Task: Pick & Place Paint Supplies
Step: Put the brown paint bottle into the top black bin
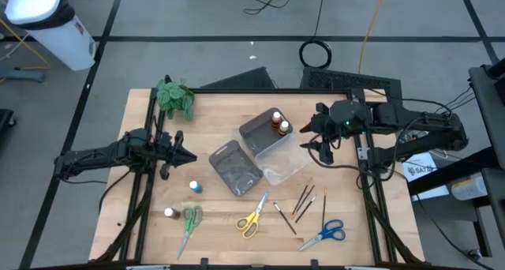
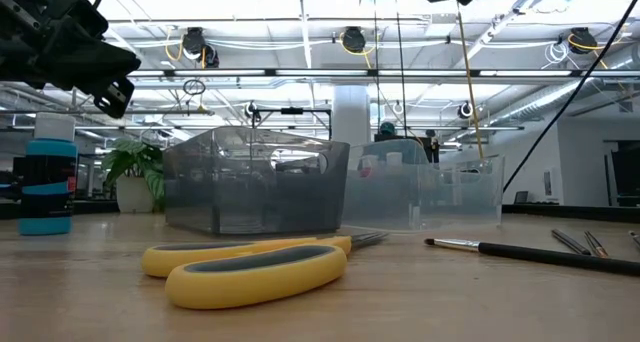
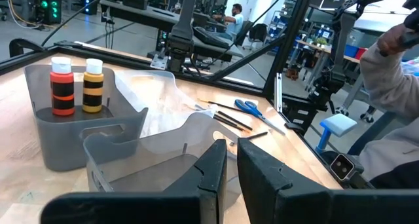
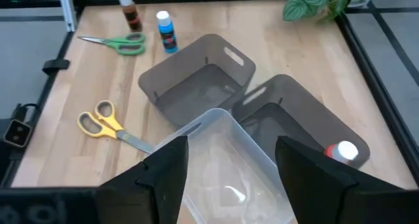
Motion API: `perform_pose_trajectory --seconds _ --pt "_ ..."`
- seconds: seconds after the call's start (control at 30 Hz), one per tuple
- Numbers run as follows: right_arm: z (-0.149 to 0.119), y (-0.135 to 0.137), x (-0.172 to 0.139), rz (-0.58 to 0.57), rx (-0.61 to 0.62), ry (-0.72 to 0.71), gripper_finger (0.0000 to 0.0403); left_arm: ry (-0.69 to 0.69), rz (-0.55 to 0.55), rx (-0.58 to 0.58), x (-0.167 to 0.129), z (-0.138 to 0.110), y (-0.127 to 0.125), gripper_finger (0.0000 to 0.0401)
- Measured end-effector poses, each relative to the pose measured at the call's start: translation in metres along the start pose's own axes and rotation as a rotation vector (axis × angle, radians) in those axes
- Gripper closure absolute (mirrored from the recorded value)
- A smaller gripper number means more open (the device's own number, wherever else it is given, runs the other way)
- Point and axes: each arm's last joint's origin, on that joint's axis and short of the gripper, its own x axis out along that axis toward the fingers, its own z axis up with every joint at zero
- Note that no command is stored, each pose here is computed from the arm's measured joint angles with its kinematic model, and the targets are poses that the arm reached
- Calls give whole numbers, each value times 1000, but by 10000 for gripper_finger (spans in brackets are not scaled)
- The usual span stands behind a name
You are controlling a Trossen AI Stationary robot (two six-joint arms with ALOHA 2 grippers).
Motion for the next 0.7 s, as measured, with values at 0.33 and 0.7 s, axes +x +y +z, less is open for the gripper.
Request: perform_pose_trajectory --seconds 0.33,0.7 --pt "0 2 0 8 -12 1 190 0 0 0 0 0 0 354" --pt "-2 2 -5 10 -40 -5 190 0 0 0 0 0 0 354"
